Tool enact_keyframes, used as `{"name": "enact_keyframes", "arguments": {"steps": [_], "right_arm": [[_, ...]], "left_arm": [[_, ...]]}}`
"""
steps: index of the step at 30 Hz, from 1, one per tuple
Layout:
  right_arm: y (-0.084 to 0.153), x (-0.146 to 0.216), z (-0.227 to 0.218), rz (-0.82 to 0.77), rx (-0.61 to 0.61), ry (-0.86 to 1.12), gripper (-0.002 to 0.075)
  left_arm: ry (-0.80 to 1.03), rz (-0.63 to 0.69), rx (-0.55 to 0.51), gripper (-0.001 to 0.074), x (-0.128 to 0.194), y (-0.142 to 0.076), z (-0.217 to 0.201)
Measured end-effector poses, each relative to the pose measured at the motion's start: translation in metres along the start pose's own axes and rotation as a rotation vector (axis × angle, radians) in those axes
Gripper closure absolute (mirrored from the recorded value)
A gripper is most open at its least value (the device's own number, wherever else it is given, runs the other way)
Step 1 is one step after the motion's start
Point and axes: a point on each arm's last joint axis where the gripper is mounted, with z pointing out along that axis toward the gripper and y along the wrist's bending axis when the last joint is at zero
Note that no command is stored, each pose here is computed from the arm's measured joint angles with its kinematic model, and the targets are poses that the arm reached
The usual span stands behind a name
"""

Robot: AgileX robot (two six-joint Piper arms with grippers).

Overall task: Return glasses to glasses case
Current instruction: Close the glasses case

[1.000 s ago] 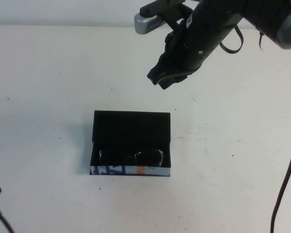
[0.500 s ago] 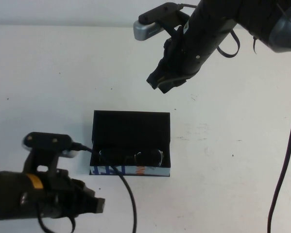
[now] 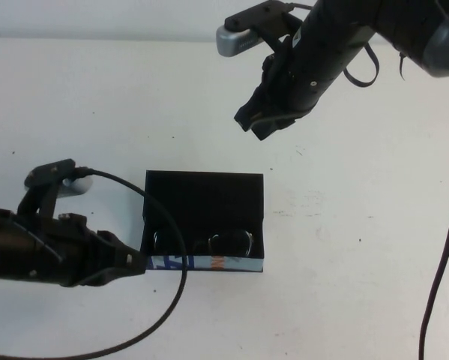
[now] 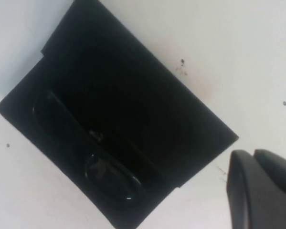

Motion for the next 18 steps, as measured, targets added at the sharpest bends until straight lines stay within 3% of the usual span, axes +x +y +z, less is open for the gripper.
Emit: {"name": "enact_keyframes", "arguments": {"steps": [4,9,18], "right_arm": [[-0.011,0.001,0.000,0.042,-0.010,-0.016,0.0734],[-0.019,-0.001,0.004,0.071,-0.017,-0.043,0.0734],[-0.024,-0.006,0.018,0.107,-0.028,-0.096,0.0734]], "left_arm": [[0.034,-0.011,0.034,0.0738,-0.001,0.017,0.021],[0.043,0.031,0.065,0.0738,0.001,0.019,0.055],[-0.105,0.133,-0.003,0.0738,-0.009,0.019,0.078]]}}
